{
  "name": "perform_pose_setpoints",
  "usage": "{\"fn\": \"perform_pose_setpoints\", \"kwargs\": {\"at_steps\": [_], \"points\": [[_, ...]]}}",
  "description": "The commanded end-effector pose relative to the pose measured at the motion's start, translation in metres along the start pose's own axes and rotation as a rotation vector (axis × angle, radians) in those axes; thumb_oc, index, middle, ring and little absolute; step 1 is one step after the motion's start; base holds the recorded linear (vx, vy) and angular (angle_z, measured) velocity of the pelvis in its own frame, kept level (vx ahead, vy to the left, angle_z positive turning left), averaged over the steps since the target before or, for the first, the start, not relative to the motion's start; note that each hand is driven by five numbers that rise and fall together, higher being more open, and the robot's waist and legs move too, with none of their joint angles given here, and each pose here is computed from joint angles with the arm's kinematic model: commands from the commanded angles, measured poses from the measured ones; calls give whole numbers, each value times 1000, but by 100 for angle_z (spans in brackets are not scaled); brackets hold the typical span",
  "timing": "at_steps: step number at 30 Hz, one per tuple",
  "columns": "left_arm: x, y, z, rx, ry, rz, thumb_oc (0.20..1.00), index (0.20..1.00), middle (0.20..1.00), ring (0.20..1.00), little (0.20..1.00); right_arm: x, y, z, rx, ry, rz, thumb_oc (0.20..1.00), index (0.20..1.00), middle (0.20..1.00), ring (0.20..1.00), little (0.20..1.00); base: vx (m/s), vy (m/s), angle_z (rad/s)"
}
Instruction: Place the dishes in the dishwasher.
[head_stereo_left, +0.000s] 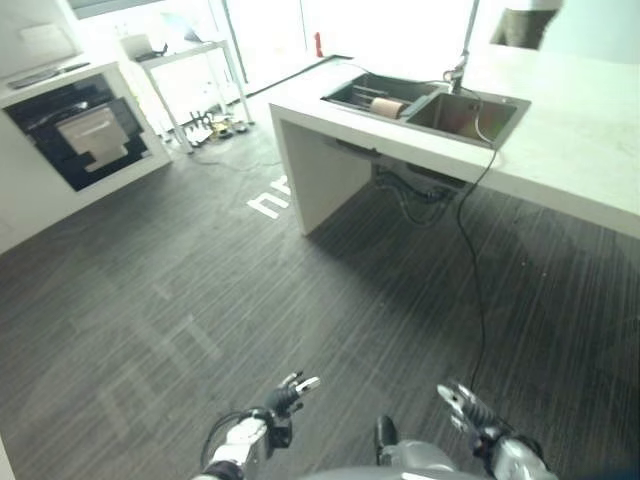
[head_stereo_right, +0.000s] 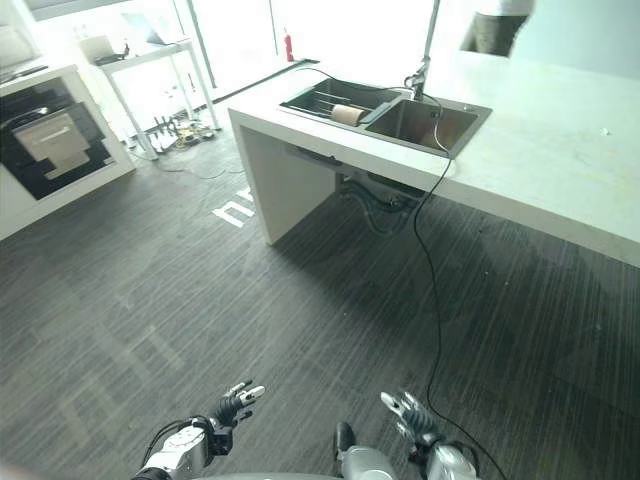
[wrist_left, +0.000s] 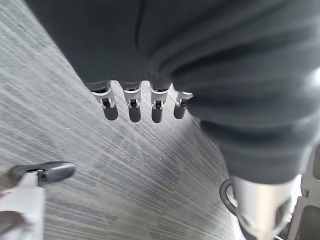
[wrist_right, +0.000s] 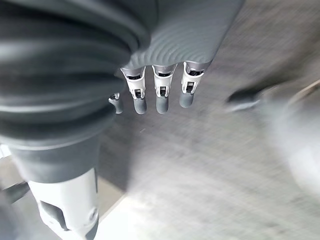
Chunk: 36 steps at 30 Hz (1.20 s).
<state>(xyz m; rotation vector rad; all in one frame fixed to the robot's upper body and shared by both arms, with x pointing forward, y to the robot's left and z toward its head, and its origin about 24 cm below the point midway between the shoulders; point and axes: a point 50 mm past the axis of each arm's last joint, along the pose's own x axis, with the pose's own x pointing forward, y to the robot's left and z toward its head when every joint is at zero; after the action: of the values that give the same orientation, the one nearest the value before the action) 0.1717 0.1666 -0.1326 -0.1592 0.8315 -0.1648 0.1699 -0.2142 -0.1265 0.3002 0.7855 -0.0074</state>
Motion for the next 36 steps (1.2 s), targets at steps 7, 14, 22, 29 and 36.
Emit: {"fn": "perform_pose_setpoints", "kwargs": {"at_steps": [7,14,22,29,36], "points": [[5,-2,45,4,-158,-37,1000,1000,1000,1000,1000,-2,-7,17,-68,-41,16,1000,1000,1000,1000,1000,301,4,-33],[1,-5,38,15,-166,-61,1000,1000,1000,1000,1000,-8,-18,4,-57,-16,-19,1000,1000,1000,1000,1000,381,289,-18],[3,-1,50,96,-209,-40,1000,1000,1000,1000,1000,-16,-23,-13,25,-17,-82,1000,1000,1000,1000,1000,326,412,-25],[4,7,55,126,-181,-9,1000,1000,1000,1000,1000,-15,-14,-18,34,-19,-58,1000,1000,1000,1000,1000,178,294,1],[1,8,55,138,-158,-47,1000,1000,1000,1000,1000,-13,-10,-11,25,-43,-39,1000,1000,1000,1000,1000,201,-40,-10]]}}
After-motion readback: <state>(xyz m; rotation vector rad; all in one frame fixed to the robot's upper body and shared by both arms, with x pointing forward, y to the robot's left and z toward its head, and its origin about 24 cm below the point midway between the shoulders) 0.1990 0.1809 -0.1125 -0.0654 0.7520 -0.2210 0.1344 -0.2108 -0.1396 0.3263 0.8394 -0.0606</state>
